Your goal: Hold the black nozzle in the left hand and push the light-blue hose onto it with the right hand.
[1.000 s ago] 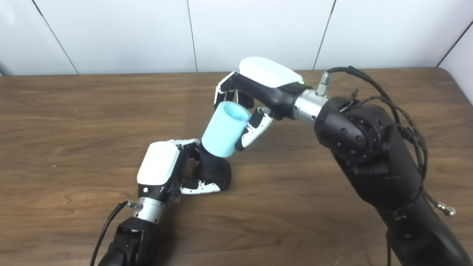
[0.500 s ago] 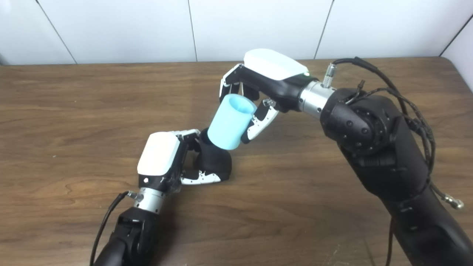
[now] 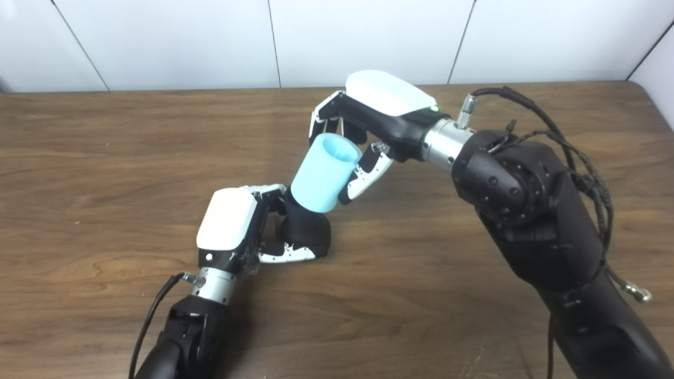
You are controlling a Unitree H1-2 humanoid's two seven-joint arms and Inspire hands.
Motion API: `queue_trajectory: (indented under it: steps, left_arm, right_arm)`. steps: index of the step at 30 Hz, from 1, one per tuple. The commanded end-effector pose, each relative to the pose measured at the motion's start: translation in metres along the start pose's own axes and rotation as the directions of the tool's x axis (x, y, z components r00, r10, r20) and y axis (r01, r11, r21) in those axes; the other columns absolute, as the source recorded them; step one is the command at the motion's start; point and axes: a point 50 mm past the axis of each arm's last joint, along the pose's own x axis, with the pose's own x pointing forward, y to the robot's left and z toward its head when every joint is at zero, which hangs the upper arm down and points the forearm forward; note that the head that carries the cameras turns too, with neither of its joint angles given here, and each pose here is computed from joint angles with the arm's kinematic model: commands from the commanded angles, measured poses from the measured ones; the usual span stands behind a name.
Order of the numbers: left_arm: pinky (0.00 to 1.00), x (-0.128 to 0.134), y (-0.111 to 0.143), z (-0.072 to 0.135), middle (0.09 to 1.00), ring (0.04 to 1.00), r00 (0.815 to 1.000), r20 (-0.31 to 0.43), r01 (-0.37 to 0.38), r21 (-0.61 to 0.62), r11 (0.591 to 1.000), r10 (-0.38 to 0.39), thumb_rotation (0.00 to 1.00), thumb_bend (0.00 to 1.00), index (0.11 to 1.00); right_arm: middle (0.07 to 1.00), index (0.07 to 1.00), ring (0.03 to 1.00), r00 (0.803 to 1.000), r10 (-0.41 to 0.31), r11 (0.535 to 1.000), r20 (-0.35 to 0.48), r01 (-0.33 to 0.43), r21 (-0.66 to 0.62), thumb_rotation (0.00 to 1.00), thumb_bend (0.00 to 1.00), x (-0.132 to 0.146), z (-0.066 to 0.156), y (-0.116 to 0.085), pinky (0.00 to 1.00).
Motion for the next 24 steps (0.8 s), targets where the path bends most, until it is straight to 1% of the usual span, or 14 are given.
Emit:
queue_trajectory:
  steps: [1, 6, 9, 11, 14, 18, 21, 24]
  left_arm:
    - [0.59, -0.006, -0.010, -0.002, 0.495, 0.534, 0.997, -0.023, 0.068, 0.021, 0.997, -0.067, 0.00, 0.53, 0.480]
    - [0.60, -0.006, -0.010, -0.001, 0.498, 0.540, 0.997, -0.025, 0.071, 0.023, 0.997, -0.071, 0.00, 0.53, 0.478]
    - [0.60, -0.007, -0.009, -0.001, 0.497, 0.533, 0.997, -0.026, 0.070, 0.020, 0.997, -0.070, 0.00, 0.53, 0.479]
    - [0.60, -0.007, -0.009, -0.001, 0.499, 0.534, 0.997, -0.031, 0.071, 0.017, 0.997, -0.071, 0.00, 0.52, 0.478]
    - [0.60, -0.006, -0.009, -0.001, 0.500, 0.538, 0.997, -0.032, 0.071, 0.015, 0.997, -0.070, 0.00, 0.52, 0.478]
    - [0.59, -0.006, -0.009, -0.001, 0.496, 0.523, 0.997, -0.030, 0.065, 0.021, 0.998, -0.064, 0.00, 0.53, 0.480]
    - [0.60, -0.006, -0.009, 0.000, 0.495, 0.533, 0.997, -0.032, 0.067, 0.017, 0.998, -0.067, 0.00, 0.53, 0.480]
    - [0.60, -0.006, -0.009, 0.000, 0.498, 0.532, 0.997, -0.032, 0.067, 0.020, 0.998, -0.067, 0.00, 0.53, 0.479]
  right_arm:
    - [0.516, 0.495, 0.391, 0.996, -0.082, 0.995, 0.039, 0.084, -0.045, 0.00, 0.52, -0.001, 0.006, -0.016, 0.38]
    - [0.519, 0.486, 0.394, 0.994, -0.108, 0.993, 0.031, 0.109, -0.048, 0.00, 0.52, 0.002, 0.005, -0.014, 0.39]
    - [0.519, 0.486, 0.394, 0.994, -0.109, 0.994, 0.021, 0.110, -0.026, 0.00, 0.52, 0.003, 0.004, -0.013, 0.38]
    - [0.516, 0.492, 0.390, 0.995, -0.102, 0.995, 0.005, 0.102, -0.013, 0.00, 0.52, 0.003, 0.005, -0.011, 0.37]
    - [0.512, 0.497, 0.384, 0.996, -0.093, 0.996, 0.001, 0.093, 0.001, 0.00, 0.52, 0.003, 0.005, -0.009, 0.36]
    - [0.517, 0.491, 0.388, 0.997, -0.082, 0.996, 0.016, 0.082, -0.026, 0.00, 0.52, 0.002, 0.007, -0.005, 0.36]
    - [0.515, 0.494, 0.376, 0.998, -0.056, 0.997, 0.031, 0.058, -0.049, 0.00, 0.52, 0.001, 0.008, -0.001, 0.35]
    - [0.521, 0.487, 0.382, 0.999, -0.035, 0.997, 0.031, 0.037, -0.060, 0.00, 0.52, 0.000, 0.008, 0.001, 0.36]
